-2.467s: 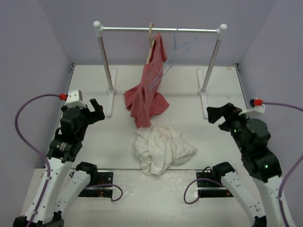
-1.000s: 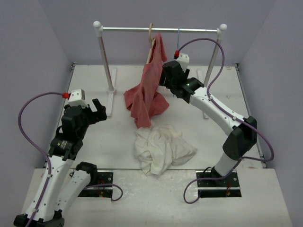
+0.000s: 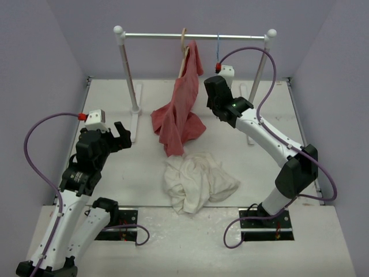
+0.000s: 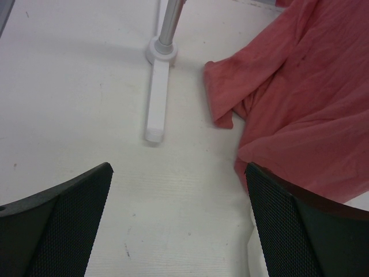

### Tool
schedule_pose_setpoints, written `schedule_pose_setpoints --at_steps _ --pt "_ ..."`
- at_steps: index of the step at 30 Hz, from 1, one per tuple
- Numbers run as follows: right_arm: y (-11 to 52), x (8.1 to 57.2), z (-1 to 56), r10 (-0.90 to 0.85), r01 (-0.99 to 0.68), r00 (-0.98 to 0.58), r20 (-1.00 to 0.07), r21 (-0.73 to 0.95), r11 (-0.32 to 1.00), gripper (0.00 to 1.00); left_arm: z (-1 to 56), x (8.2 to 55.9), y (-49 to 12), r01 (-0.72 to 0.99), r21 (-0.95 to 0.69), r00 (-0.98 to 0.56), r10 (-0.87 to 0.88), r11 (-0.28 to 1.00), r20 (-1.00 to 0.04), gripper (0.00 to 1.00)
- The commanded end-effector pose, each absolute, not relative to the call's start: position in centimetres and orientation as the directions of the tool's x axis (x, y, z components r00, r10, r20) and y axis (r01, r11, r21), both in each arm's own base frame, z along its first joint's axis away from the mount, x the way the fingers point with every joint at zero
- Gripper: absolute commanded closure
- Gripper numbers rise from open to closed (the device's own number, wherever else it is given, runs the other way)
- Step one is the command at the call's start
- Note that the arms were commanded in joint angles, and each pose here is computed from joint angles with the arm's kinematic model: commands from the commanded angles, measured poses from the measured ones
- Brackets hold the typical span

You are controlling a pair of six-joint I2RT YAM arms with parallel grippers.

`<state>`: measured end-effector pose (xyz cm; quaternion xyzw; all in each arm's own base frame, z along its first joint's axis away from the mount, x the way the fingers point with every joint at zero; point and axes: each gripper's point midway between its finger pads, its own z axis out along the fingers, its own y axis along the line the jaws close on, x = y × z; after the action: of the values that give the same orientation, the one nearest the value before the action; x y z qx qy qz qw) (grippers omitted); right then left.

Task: Place the t-shirt on the hanger
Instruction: Pick up the hanger from the clothesline.

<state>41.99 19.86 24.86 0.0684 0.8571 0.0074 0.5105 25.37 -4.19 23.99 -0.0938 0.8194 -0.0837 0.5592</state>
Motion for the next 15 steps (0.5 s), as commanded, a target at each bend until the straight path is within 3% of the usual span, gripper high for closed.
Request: schedule_pose_setpoints --at_steps 1,5,15 --pt "18.7 42.0 26.9 0.133 0.129 -0.413 -0.901 0.087 0.988 0.73 24.7 25.5 -4.6 -0.031 -0.250 -0.331 -0.246 0.968 -0.911 0.00" --pt "18.6 42.0 26.9 0.122 0.122 -0.418 -0.900 0.078 0.989 0.93 24.8 25.5 -4.7 -0.028 -0.251 -0.328 -0.247 0.967 -0.912 0.00" --pt "18.3 41.2 27.9 0.116 0.095 -0.408 -0.906 0.084 0.992 1.00 24.9 25.5 -4.7 -0.025 -0.252 -0.326 -0.246 0.967 -0.913 0.00"
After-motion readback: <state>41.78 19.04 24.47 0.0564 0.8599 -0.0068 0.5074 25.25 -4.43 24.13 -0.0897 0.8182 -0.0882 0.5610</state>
